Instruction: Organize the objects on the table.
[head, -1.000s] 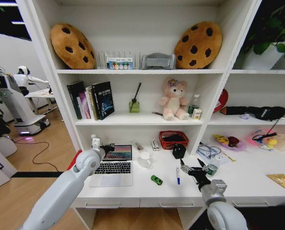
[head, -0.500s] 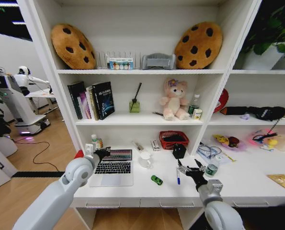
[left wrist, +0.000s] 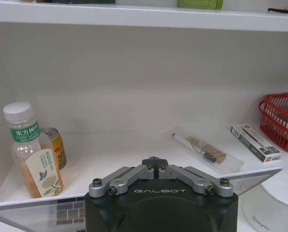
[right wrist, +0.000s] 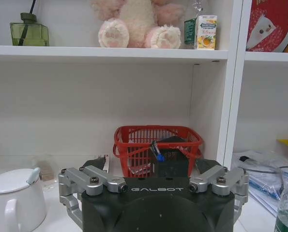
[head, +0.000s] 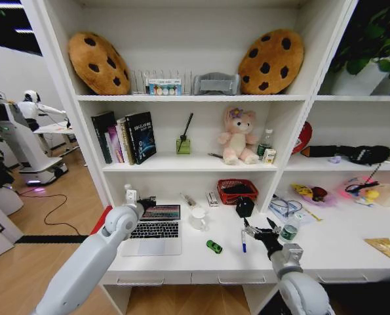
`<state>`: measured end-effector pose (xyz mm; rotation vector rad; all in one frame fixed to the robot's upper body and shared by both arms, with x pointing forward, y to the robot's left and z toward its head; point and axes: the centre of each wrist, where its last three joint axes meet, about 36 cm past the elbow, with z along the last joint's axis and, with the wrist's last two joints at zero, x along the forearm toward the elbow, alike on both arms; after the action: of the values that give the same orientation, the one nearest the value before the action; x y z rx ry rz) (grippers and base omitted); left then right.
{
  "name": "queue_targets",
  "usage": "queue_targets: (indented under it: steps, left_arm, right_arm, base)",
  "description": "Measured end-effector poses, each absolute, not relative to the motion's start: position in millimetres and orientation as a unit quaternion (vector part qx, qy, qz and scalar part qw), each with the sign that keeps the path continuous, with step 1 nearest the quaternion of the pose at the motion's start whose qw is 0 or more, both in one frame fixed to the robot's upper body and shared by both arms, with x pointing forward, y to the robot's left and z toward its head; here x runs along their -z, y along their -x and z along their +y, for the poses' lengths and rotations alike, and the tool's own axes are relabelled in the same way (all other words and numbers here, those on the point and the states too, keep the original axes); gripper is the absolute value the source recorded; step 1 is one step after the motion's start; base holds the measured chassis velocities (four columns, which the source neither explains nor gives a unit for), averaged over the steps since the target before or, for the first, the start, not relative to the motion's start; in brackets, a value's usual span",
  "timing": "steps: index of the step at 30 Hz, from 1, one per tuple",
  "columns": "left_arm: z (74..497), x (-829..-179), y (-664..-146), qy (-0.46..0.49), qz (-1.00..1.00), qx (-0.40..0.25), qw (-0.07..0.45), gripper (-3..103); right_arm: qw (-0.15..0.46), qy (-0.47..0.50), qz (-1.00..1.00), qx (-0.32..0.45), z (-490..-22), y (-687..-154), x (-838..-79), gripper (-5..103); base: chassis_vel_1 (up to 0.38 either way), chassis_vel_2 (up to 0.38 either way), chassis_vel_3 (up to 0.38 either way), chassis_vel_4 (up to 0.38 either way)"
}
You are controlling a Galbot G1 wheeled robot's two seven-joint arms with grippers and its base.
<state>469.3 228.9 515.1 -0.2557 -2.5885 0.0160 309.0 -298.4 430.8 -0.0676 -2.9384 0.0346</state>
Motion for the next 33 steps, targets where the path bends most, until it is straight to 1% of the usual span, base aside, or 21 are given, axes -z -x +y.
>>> queue_targets:
  steps: [7, 10, 12, 14, 15, 17, 20, 23, 25, 26, 27, 28, 29, 30, 32, 33]
  left_arm:
    - [235, -514, -438, 0.084, -0.958, 0.005, 0.273, 0]
    - [240, -515, -411, 0.081, -0.957, 0.013, 0.277, 0]
    - [241, -514, -406, 0.081, -0.957, 0.014, 0.28, 0]
    - [243, -508, -386, 0.082, -0.952, 0.018, 0.293, 0]
    - [243, -508, -386, 0.082, -0.952, 0.018, 0.293, 0]
    - [243, -489, -365, 0.078, -0.943, 0.02, 0.322, 0]
    - [242, -484, -361, 0.076, -0.941, 0.02, 0.33, 0]
    - [241, -459, -344, 0.072, -0.929, 0.019, 0.362, 0]
    - [243, -457, -345, 0.072, -0.931, 0.019, 0.358, 0]
    - [248, -455, -351, 0.07, -0.94, 0.022, 0.333, 0]
    - [248, -455, -351, 0.07, -0.94, 0.022, 0.333, 0]
    - [255, -453, -359, 0.064, -0.953, 0.031, 0.295, 0]
    - [268, -451, -371, 0.057, -0.97, 0.045, 0.233, 0]
    - [268, -451, -371, 0.057, -0.97, 0.045, 0.233, 0]
    - [290, -444, -387, 0.043, -0.989, 0.057, 0.132, 0]
    - [297, -440, -390, 0.032, -0.992, 0.054, 0.11, 0]
  right_arm:
    - [0.11, 0.025, -0.994, -0.01, -295, -306, -424, 100]
    - [0.117, 0.021, -0.993, -0.015, -291, -305, -419, 100]
    - [0.118, 0.02, -0.993, -0.016, -291, -305, -418, 100]
    - [0.121, 0.015, -0.992, -0.017, -287, -305, -415, 100]
    - [0.121, 0.015, -0.992, -0.017, -287, -305, -415, 100]
    - [0.124, 0.013, -0.992, -0.02, -283, -304, -409, 100]
    - [0.125, 0.013, -0.992, -0.021, -282, -303, -407, 100]
    - [0.129, 0.012, -0.991, -0.022, -281, -297, -401, 100]
    - [0.13, 0.012, -0.991, -0.023, -281, -295, -400, 100]
    - [0.13, 0.013, -0.991, -0.023, -281, -294, -401, 100]
    - [0.13, 0.013, -0.991, -0.023, -281, -294, -401, 100]
    - [0.128, 0.012, -0.991, -0.023, -281, -292, -402, 100]
    - [0.125, 0.012, -0.992, -0.023, -280, -291, -405, 100]
    - [0.125, 0.012, -0.992, -0.023, -280, -291, -405, 100]
    - [0.119, 0.01, -0.993, -0.023, -279, -289, -409, 100]
    - [0.118, 0.01, -0.993, -0.023, -278, -289, -411, 100]
  base:
    - [0.0, 0.0, 0.0, 0.0]
    - [0.0, 0.0, 0.0, 0.0]
    - [0.0, 0.0, 0.0, 0.0]
    - [0.0, 0.0, 0.0, 0.0]
    - [0.0, 0.0, 0.0, 0.0]
    - [0.0, 0.0, 0.0, 0.0]
    - [0.0, 0.0, 0.0, 0.0]
    - [0.0, 0.0, 0.0, 0.0]
    - [0.0, 0.0, 0.0, 0.0]
    - [0.0, 0.0, 0.0, 0.0]
    - [0.0, 0.0, 0.0, 0.0]
    - [0.0, 0.0, 0.0, 0.0]
    - [0.0, 0.0, 0.0, 0.0]
    - [0.0, 0.0, 0.0, 0.0]
    - [0.0, 0.0, 0.0, 0.0]
    - [0.0, 0.0, 0.0, 0.0]
